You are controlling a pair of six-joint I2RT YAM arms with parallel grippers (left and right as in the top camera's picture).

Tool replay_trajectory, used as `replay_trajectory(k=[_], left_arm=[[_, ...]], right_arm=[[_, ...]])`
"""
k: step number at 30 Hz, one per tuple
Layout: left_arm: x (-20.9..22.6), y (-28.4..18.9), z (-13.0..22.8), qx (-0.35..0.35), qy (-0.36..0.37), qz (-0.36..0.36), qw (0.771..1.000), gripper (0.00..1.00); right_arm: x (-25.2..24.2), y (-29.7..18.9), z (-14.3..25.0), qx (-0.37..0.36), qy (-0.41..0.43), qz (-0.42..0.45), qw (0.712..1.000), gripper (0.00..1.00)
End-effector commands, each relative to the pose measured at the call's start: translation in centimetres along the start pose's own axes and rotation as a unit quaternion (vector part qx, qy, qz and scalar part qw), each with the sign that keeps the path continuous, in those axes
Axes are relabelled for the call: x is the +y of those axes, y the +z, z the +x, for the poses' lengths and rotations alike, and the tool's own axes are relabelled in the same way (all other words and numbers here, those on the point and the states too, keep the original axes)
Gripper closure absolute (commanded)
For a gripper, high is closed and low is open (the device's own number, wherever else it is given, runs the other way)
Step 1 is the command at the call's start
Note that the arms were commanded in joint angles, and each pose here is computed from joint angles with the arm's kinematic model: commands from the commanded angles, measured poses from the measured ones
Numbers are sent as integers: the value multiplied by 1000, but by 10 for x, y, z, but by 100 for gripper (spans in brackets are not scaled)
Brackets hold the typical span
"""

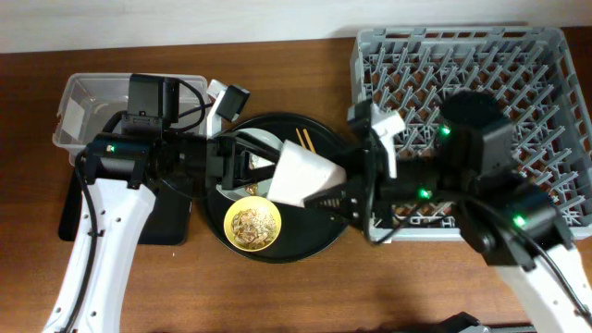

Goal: Sort waste into correct bins and load items into the dishwasher rack
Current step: 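Grasp the pink cup with the right gripper and place it in the rack, then grasp the blue cup with the right gripper and lift it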

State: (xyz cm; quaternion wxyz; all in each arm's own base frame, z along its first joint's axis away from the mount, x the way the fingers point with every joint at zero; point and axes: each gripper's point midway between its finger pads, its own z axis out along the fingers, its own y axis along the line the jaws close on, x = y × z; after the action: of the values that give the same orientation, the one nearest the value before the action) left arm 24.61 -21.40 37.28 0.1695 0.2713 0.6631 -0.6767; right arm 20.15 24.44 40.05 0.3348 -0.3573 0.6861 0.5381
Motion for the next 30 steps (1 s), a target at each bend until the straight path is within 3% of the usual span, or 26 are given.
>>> replay_trajectory(k=[1, 2, 3, 5, 6, 10, 11, 13, 15, 17, 18, 19, 20, 21, 22, 24, 25, 26, 27, 30], left_arm=[[46, -7, 4, 7, -9, -135, 991, 1], [66, -14, 8, 13, -17, -193, 981, 1], [93, -28, 16, 24, -34, -282, 959, 1], [105, -38, 23, 33, -46, -327, 943, 1], [106, -38, 23, 33, -46, -329, 943, 1], [106, -38, 23, 34, -47, -329, 943, 1], [106, -38, 24, 35, -49, -328, 943, 1], [105, -38, 25, 36, -52, -328, 942, 1], [106, -38, 25, 36, -52, -329, 942, 1], [105, -38, 26, 36, -53, -328, 942, 1], [105, -38, 27, 37, -56, -328, 942, 1], [105, -38, 27, 38, -56, -328, 942, 1], [105, -38, 27, 38, -56, -328, 942, 1], [105, -38, 27, 38, -56, -328, 942, 1], [107, -39, 27, 38, -56, -333, 940, 1], [118, -43, 32, 55, -50, -377, 923, 1], [127, -44, 37, 72, -39, -415, 906, 1], [152, -42, 42, 108, -3, -496, 862, 1], [176, -31, 46, 117, 3, -536, 836, 5], [260, -6, 71, 141, -52, -597, 788, 25]], right_arm=[[-20, -51, 2, -41, 27, 160, 986, 55], [-37, -75, 13, -49, 61, 236, 969, 55], [-60, -119, 33, -62, 114, 356, 925, 55], [-100, -189, 91, -33, 234, 534, 812, 55], [-115, -207, 119, 2, 294, 572, 766, 55], [-165, -184, 178, 146, 454, 505, 719, 56], [-178, -178, 183, 164, 465, 498, 713, 56], [-206, -181, 207, 216, 488, 543, 648, 55], [-214, -167, 219, 255, 491, 532, 641, 54], [-227, -173, 229, 265, 501, 559, 605, 50], [-230, -173, 231, 266, 502, 558, 605, 43], [-231, -172, 231, 265, 502, 558, 605, 19], [-233, -171, 229, 261, 501, 557, 609, 5], [-233, -170, 228, 264, 495, 553, 616, 4], [-230, -161, 219, 263, 484, 524, 650, 4], [-219, -152, 194, 224, 473, 505, 686, 4], [-205, -151, 164, 182, 441, 499, 724, 5], [-175, -151, 117, 109, 379, 489, 778, 5], [-152, -155, 93, 64, 337, 489, 802, 5], [-99, -166, 75, 3, 274, 497, 824, 5]])
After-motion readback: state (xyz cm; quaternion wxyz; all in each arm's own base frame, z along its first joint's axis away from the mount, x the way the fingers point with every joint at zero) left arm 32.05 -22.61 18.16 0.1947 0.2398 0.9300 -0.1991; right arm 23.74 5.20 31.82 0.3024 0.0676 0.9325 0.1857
